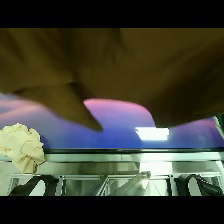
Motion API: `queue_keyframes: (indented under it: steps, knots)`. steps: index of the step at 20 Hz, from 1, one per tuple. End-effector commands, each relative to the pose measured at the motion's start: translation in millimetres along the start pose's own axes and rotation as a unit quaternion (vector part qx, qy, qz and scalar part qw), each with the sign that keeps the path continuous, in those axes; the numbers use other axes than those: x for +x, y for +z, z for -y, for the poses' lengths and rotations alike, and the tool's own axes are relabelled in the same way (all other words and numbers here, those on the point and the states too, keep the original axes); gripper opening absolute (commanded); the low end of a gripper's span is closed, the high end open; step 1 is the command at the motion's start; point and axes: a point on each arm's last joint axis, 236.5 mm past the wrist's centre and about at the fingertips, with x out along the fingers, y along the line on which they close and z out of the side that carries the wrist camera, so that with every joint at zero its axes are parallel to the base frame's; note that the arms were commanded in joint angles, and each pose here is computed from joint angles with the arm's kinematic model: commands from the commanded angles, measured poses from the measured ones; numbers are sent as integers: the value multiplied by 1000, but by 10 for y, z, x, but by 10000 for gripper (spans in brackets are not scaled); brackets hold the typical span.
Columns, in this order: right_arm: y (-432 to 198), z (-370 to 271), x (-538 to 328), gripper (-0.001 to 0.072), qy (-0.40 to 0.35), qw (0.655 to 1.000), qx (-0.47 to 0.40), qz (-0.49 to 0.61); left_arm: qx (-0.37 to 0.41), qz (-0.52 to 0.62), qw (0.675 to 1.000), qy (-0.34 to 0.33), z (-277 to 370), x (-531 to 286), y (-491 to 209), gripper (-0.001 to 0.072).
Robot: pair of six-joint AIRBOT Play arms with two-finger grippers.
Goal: Fold the shirts.
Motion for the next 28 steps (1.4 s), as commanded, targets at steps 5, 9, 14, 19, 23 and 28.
queue_keyframes:
  steps: [5,9,14,19,23,28]
  knots:
    - [-1522,689,629,27,66,971,155,-171,-107,-217,962,-125,-478,1683,-1418,32]
    - [-2902,1262,922,28,31,928,256,-268,-184,-322,918,-144,-780,2724,-2702,31]
    - [-3774,2094,895,421,-83,907,297,-287,-248,-333,903,-111,-1293,3224,-3367,348]
    - [-3710,2355,116,431,-121,865,321,-366,-323,-367,870,-67,-1736,2558,-3498,709]
    - [-4369,1937,-1139,426,-145,726,409,-534,-402,-445,795,-89,-1527,1805,-3961,706]
    - [-4939,1375,-1827,426,-190,647,484,-557,-412,-554,722,-28,-1164,1243,-4996,694]
